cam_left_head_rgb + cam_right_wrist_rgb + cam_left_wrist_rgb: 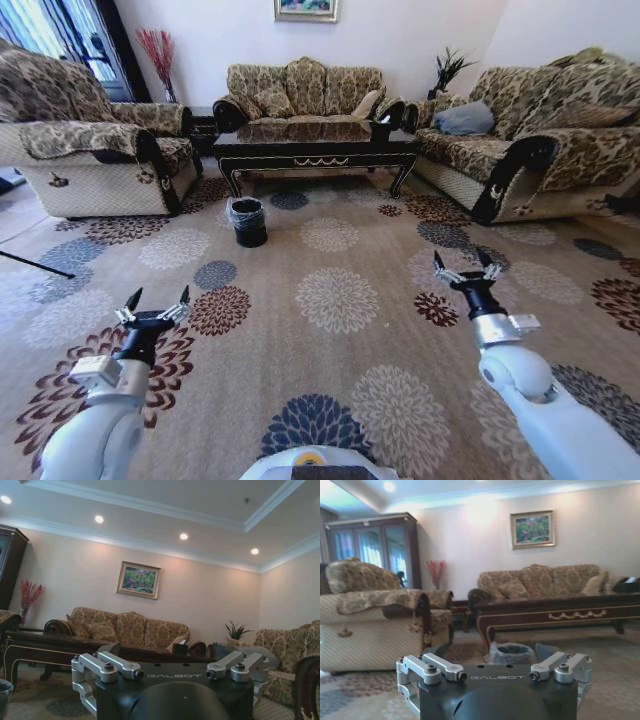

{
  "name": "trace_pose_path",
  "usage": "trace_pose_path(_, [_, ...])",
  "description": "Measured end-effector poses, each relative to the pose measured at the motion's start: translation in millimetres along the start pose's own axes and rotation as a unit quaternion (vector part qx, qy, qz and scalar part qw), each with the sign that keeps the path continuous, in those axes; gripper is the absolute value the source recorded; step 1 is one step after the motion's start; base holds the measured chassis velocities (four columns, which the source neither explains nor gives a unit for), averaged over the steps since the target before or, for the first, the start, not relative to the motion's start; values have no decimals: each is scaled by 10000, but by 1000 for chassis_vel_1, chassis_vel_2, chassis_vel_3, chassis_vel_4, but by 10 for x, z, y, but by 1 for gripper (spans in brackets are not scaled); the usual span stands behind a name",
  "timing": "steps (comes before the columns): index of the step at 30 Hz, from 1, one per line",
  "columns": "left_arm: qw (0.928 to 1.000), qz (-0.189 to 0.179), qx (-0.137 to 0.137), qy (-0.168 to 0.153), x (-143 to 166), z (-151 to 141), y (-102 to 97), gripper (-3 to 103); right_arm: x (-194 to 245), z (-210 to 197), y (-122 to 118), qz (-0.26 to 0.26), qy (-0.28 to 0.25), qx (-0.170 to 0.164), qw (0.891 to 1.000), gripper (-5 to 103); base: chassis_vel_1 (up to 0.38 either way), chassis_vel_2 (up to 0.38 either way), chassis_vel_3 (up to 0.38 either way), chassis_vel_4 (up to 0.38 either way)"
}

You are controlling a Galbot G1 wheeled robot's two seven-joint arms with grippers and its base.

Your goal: Move to the front of the table and pick up the trash from the floor, then place it into the trash bin.

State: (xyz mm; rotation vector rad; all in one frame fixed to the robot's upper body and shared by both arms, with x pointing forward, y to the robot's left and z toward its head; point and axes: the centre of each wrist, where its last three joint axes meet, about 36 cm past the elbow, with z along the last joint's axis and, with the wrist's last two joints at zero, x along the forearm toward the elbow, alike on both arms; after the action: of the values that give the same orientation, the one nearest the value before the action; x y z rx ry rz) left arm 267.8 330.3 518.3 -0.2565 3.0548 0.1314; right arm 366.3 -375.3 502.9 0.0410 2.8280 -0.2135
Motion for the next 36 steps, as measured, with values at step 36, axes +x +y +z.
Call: trace_pose_path(36, [9955, 347, 351, -805, -211, 481, 346, 100, 153, 198, -19, 168, 161, -1, 9997, 100, 0, 0, 0, 0])
